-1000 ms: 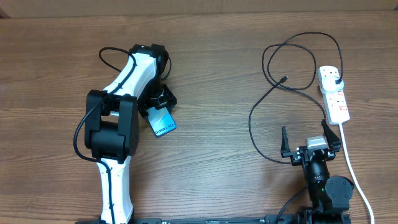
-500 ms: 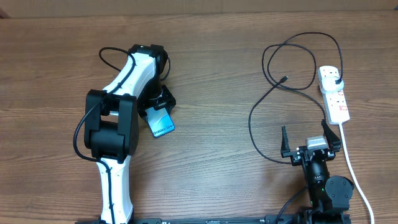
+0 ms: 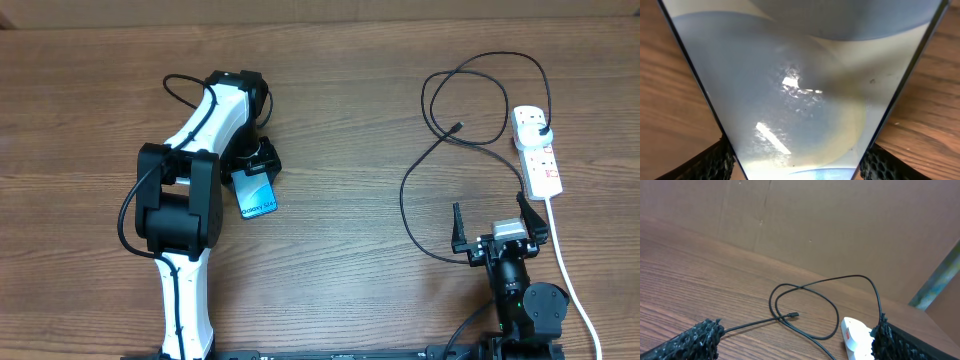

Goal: Plug charger to phone and switch on socket

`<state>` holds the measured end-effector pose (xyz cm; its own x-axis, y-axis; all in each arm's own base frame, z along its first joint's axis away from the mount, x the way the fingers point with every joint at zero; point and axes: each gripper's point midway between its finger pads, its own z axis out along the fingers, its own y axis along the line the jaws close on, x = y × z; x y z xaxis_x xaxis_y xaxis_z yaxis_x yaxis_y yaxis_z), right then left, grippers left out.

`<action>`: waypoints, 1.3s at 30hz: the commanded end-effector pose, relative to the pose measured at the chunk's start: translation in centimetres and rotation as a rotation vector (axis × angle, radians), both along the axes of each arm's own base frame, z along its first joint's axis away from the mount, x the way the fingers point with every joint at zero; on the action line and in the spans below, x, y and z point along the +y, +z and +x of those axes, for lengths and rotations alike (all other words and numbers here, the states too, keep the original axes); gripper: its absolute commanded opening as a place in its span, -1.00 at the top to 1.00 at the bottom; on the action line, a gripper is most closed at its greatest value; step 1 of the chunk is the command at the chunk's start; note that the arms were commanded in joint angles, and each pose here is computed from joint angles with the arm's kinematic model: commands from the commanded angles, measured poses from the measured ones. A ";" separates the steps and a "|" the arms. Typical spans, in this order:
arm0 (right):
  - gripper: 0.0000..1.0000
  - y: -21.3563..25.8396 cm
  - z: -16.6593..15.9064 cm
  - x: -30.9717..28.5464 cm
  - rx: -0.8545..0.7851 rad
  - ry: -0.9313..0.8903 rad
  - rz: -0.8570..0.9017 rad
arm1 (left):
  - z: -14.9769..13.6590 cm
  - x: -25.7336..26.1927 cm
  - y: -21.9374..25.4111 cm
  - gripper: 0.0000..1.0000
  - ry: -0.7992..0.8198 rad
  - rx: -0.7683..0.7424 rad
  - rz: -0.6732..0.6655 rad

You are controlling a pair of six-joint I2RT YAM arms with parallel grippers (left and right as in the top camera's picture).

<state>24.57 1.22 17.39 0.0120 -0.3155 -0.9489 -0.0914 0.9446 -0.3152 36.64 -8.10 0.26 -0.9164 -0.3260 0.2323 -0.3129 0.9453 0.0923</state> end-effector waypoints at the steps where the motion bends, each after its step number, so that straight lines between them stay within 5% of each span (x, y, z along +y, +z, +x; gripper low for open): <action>1: -1.00 -0.2 0.0 -0.2 -0.003 -0.010 0.000 | 1.2 -0.5 -1.3 0.14 -0.084 -0.011 -0.049; 19: -1.00 -0.2 0.0 -0.2 -0.003 -0.010 0.000 | 4.7 -2.7 -0.3 0.07 -0.125 -0.143 -0.139; 34: -1.00 -0.2 0.0 -0.2 -0.003 -0.011 0.000 | 1.3 -2.5 -6.4 -0.38 -0.172 -0.119 -0.045; 39: -1.00 -0.2 0.0 -0.2 -0.003 -0.011 0.000 | 1.6 -1.9 -6.5 -0.80 -0.168 -0.128 -0.023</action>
